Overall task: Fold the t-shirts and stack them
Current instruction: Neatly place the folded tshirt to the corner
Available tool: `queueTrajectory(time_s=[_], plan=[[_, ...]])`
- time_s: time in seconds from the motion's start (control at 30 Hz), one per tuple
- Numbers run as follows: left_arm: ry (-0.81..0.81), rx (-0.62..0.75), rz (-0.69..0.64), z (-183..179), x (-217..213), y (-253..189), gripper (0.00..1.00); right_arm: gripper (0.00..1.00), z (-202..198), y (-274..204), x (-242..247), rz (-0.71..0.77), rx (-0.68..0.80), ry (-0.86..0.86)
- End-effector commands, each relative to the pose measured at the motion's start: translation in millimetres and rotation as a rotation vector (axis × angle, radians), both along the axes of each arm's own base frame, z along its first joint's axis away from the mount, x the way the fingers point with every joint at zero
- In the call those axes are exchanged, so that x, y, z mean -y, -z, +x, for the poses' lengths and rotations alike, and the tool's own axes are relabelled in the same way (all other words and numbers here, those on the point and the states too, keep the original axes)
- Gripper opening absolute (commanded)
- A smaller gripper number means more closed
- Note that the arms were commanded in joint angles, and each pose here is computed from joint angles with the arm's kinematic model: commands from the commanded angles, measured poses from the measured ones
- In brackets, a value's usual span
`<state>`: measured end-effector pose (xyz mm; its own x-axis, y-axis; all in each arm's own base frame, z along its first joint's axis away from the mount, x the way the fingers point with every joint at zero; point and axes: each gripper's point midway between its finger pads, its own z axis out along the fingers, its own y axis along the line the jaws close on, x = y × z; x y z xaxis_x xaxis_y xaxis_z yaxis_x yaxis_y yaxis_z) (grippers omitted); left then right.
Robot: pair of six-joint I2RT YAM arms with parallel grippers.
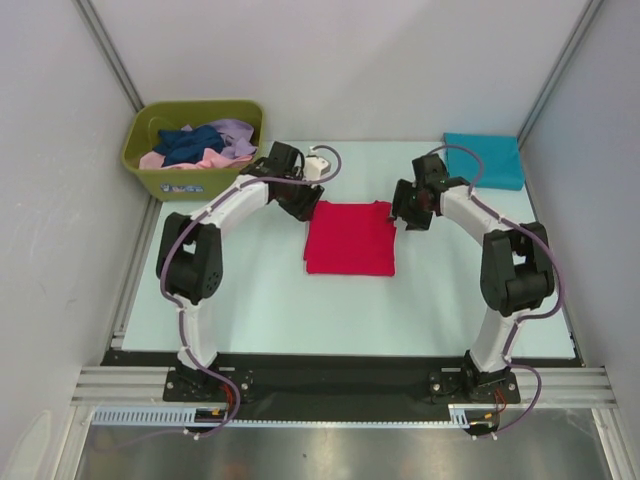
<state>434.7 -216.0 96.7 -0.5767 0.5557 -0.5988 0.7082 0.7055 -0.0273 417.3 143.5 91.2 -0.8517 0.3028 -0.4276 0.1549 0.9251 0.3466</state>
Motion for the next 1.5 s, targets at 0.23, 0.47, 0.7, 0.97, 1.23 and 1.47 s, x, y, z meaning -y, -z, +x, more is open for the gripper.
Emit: queueTrajectory(time_s=[0.23, 0.47, 0.7, 0.97, 1.23, 1.47], plan=[[-0.019, -0.016, -0.054, 18, 25, 19, 0.58, 0.73, -1, 54, -13, 0.063, -0.071, -0.018], [-0.027, -0.036, -0.045, 17, 24, 29, 0.57, 0.47, 7, 85, -31, 0.211, -0.117, -0.031], [-0.029, -0.001, -0.063, 19, 12, 2, 0.59, 0.0, 30, 67, -37, 0.245, -0.036, -0.086], [0.033, 0.08, -0.038, 7, -12, -56, 0.85, 0.0, 92, 23, 26, -0.068, 0.08, -0.173], [-0.002, 0.127, -0.001, -1, -42, -86, 0.98, 0.0, 175, -39, 93, -0.342, 0.233, -0.116], [-0.026, 0.115, 0.026, -2, -50, -79, 0.98, 0.0, 212, -60, 138, -0.577, 0.329, -0.06]])
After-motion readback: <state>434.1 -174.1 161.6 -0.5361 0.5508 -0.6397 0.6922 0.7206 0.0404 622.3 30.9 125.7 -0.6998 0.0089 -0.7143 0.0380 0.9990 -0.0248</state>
